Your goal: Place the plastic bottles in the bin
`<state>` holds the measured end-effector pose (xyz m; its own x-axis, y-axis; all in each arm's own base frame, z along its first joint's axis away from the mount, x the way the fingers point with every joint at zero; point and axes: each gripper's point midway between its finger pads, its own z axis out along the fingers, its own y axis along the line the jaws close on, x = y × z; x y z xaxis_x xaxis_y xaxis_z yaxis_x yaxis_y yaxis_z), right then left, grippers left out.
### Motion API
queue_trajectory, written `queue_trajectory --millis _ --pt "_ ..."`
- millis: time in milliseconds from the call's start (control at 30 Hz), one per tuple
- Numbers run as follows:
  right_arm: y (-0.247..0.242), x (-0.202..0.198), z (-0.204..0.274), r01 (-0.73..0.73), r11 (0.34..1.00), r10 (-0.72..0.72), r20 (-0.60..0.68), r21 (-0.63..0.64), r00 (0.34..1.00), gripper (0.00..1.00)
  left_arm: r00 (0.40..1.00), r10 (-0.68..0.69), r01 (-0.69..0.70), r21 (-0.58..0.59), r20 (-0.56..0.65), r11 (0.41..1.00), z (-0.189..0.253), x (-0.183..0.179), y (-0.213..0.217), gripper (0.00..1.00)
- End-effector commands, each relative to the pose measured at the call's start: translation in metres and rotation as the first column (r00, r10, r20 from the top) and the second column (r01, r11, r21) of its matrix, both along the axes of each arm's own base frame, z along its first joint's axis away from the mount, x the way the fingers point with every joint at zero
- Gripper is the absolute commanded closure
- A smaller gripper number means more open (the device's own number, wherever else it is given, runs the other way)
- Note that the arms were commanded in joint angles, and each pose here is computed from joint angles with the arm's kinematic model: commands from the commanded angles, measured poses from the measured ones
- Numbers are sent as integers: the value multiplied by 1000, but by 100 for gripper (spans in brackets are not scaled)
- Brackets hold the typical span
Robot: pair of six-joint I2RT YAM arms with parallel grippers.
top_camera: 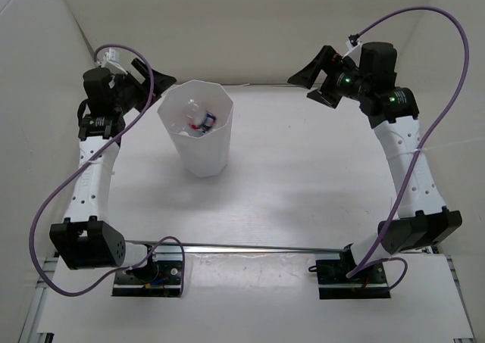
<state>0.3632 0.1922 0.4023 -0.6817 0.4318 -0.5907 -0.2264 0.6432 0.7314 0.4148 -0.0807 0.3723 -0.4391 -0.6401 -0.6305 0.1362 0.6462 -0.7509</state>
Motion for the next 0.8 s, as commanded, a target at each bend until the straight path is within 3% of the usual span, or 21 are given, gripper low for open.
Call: queue_trajectory --millis 0,167,200,300,333,367,433,500,533,733,767 --pt "-16 -8 22 43 999 -45 74 24 996 0 989 113 -119 65 91 991 22 -11 15 0" --pt "-22 -13 17 58 998 -59 67 9 996 0 961 223 -249 159 164 955 29 -28 37 0" --pt "-23 -11 16 68 998 -69 67 6 995 0 935 293 -328 173 201 928 36 -40 51 0" --pt "-26 -10 20 84 996 -84 78 3 993 0 899 407 -435 237 162 869 -8 -61 75 0" --pt "-26 -10 19 82 997 -81 83 -3 993 0 855 477 -516 238 205 823 -4 -82 90 0" --pt "-31 -9 22 92 996 -91 91 -11 992 0 846 510 -534 272 156 801 -37 -91 97 0" --pt "-38 -12 24 81 994 -73 115 -70 991 0 781 589 -625 267 206 734 -39 -120 114 0" --pt "-44 -15 18 85 986 -76 70 -141 995 0 748 638 -659 313 182 684 -66 -136 127 0" --pt "-50 -14 12 105 979 -98 48 -174 994 0 697 687 -712 317 206 627 -64 -150 139 0" --pt "-95 -25 -41 285 903 -327 -84 -321 941 0 572 800 -762 476 180 438 -104 -180 176 0" --pt "-95 -28 -48 276 902 -327 -107 -332 939 0 505 844 -780 514 180 357 -111 -188 190 0"
